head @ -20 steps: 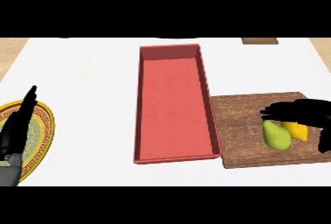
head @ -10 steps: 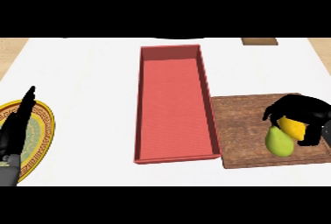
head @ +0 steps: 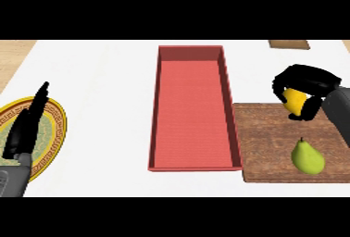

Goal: Pick the lemon from the cutting board and place it in the cardboard box

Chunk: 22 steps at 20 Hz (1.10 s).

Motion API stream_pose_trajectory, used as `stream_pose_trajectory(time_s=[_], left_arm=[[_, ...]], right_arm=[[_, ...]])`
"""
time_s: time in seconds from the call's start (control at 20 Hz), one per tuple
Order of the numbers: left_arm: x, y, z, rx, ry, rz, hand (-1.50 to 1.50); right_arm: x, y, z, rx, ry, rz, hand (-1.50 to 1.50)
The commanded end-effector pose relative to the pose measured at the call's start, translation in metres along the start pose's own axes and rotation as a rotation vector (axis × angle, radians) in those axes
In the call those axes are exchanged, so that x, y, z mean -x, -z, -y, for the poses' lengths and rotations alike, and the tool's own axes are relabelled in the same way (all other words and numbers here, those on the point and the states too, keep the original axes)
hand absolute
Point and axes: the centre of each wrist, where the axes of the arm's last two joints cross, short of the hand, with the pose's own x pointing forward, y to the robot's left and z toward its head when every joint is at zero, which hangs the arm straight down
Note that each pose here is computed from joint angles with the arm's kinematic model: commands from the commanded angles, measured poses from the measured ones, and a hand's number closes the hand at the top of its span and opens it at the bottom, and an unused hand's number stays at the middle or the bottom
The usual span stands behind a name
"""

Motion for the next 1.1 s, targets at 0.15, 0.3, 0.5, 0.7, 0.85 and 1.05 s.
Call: stream_pose_trajectory(time_s=[0.15, 0.3, 0.5, 0.7, 0.85, 1.05], left_arm=[[-0.008, -0.001, 0.001, 0.003, 0.002, 0.021, 0.0], [0.002, 0.0, 0.006, -0.002, -0.01, -0.003, 0.0], [0.006, -0.01, 0.003, 0.0, -0.008, -0.005, 0.0], [0.002, -0.001, -0.015, -0.007, 0.006, -0.029, 0.0], [0.007, -0.001, -0.009, -0.016, 0.01, -0.042, 0.0], [0.01, -0.014, -0.006, -0.032, 0.008, -0.039, 0.0]], right_arm=[[0.009, 0.005, 0.047, 0.267, -0.073, -0.017, 1.5], [0.013, -0.009, 0.077, 0.36, -0.053, 0.044, 1.5], [-0.003, 0.018, 0.108, 0.512, -0.038, 0.222, 1.5], [-0.003, 0.013, 0.119, 0.517, 0.0, 0.315, 1.5], [-0.025, 0.046, 0.142, 0.461, 0.074, 0.379, 1.5], [-0.041, 0.078, 0.129, 0.431, 0.21, 0.412, 1.5]])
